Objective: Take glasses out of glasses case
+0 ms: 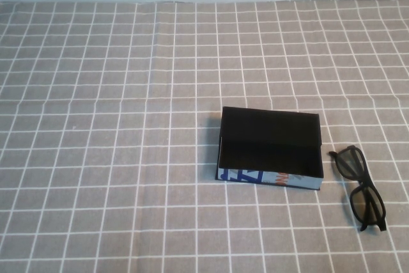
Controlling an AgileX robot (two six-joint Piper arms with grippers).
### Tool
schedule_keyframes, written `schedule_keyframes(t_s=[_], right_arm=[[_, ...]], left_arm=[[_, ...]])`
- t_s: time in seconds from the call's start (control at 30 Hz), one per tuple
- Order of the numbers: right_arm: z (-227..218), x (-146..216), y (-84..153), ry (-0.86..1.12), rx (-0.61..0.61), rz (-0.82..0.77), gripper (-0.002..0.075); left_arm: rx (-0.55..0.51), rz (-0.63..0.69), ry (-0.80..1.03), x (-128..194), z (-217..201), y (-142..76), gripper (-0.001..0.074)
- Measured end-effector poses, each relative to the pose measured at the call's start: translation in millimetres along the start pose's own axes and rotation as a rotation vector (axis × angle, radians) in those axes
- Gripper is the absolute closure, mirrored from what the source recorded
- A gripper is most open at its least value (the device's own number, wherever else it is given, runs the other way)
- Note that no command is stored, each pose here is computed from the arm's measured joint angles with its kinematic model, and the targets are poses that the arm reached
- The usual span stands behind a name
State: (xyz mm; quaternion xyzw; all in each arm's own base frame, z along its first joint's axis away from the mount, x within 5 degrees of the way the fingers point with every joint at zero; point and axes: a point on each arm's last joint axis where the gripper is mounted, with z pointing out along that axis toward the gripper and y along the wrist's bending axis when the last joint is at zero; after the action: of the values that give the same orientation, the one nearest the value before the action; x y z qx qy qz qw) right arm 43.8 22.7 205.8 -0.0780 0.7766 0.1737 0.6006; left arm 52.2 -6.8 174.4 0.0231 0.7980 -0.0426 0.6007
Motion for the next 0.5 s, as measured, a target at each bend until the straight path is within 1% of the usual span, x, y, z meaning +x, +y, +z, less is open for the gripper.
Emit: schedule_keyframes(t_s=[0.33,0.5], right_arm=[[6,17,-9,0.048,0.075,-0.125,0.0743],[10,27,-13,0.042,0.093,-0.158,0.0743]], left_arm=[[0.000,0.000,0.000,0,0,0,0.0740],[0.000,0.000,0.000,0,0,0,0.0740]])
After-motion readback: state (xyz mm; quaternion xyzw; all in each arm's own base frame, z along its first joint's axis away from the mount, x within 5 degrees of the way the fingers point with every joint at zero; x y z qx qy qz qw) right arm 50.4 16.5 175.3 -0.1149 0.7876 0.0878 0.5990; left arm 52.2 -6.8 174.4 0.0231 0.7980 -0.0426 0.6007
